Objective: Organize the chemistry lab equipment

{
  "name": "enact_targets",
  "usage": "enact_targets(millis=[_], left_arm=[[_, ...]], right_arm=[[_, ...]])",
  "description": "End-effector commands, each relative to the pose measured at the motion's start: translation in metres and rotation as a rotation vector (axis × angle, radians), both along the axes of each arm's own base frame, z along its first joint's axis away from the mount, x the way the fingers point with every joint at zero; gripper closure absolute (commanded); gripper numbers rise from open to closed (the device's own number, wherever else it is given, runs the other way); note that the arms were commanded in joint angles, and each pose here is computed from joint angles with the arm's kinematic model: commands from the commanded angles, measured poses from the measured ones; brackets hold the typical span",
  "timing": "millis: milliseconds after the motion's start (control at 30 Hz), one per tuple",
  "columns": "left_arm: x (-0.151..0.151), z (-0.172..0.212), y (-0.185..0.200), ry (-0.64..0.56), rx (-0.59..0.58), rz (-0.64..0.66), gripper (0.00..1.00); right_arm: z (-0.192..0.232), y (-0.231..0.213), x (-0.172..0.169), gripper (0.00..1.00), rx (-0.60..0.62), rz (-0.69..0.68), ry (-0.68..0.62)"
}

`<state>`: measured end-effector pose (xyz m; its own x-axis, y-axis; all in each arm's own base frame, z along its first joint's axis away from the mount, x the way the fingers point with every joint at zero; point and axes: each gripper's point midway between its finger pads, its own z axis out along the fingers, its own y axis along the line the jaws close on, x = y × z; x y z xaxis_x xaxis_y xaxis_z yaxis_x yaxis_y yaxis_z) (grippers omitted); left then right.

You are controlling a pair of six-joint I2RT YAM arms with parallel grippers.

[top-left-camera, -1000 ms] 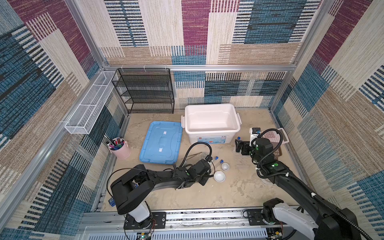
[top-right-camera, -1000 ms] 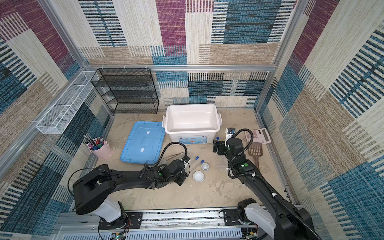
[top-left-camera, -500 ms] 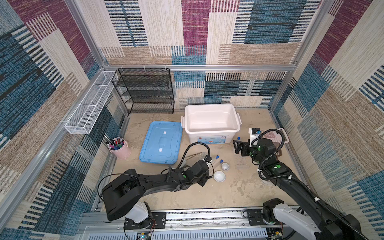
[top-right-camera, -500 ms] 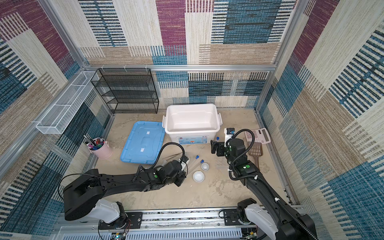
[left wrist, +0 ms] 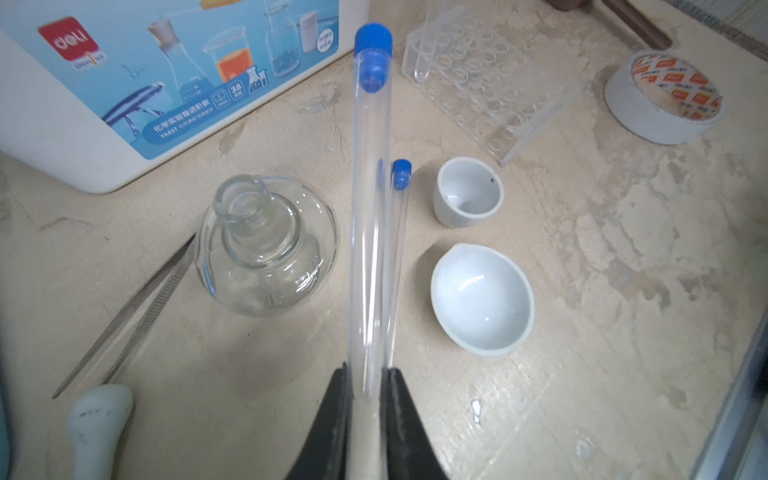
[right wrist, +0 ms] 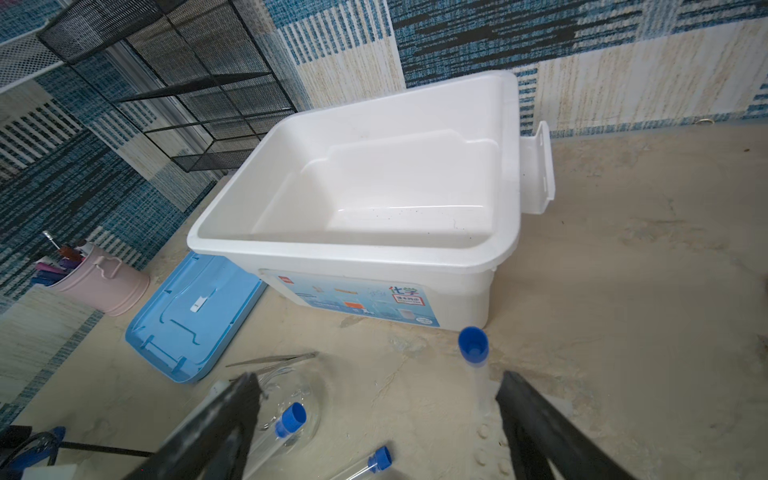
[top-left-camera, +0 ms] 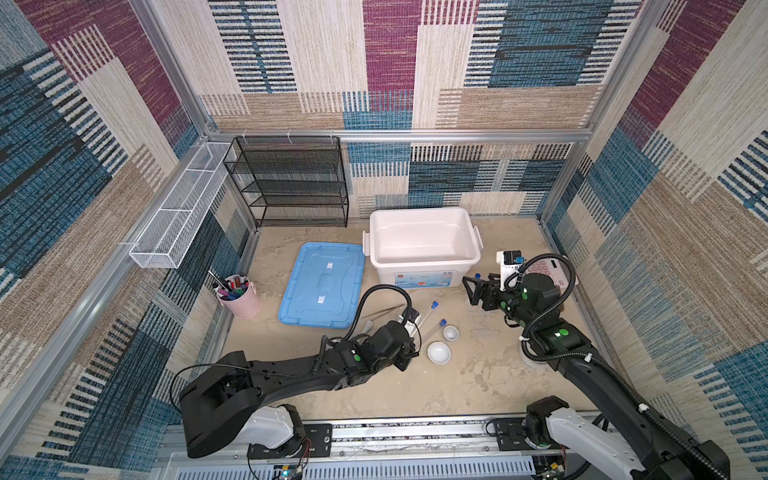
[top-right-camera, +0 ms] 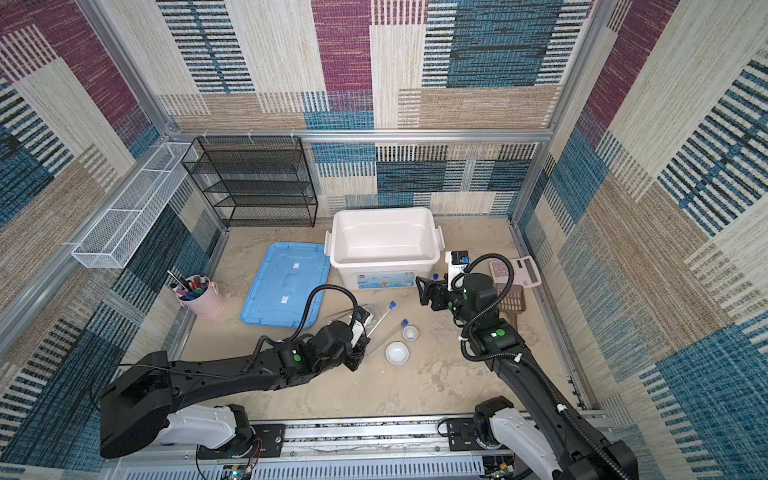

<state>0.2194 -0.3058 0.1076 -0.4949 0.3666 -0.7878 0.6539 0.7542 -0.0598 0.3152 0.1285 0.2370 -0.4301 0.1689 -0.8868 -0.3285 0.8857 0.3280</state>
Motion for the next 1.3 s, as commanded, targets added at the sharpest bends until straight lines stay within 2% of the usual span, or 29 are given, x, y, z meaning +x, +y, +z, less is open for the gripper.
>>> enact_targets(millis=[0,167,267,467,700,867,1100,1267], left_arm=[[0.006,0.017,-0.002,-0.068,-0.052,0.009,0.87],[0.004,0.027,0.001,-0.108,-0.084,-0.002,0.87],[0.003,0.036,0.001,-0.144,-0.115,-0.013,0.87],[0.001,0.050,0.002,-0.208,-0.153,-0.025,0.87],[-0.003,0.058,0.006,-0.255,-0.162,-0.032,0.87],[-0.004,0.061,0.007,-0.282,-0.170,-0.032,0.88],[-0.006,0.063,0.005,-0.314,-0.174,-0.037,0.88],[-0.007,0.064,0.002,-0.331,-0.175,-0.053,0.88]], right_arm=[[0.007,0.011,-0.004,0.09,0.036,0.058,0.002],[0.019,0.025,-0.010,0.10,0.076,0.145,-0.014],[0.026,0.042,-0.018,0.10,0.111,0.258,-0.011],[0.024,0.071,-0.031,0.15,0.173,0.453,0.073],[0.015,0.082,-0.038,0.17,0.232,0.531,0.143],[0.014,0.089,-0.041,0.23,0.269,0.579,0.164],[0.008,0.096,-0.043,0.37,0.311,0.626,0.221],[0.004,0.099,-0.044,0.39,0.334,0.643,0.241]])
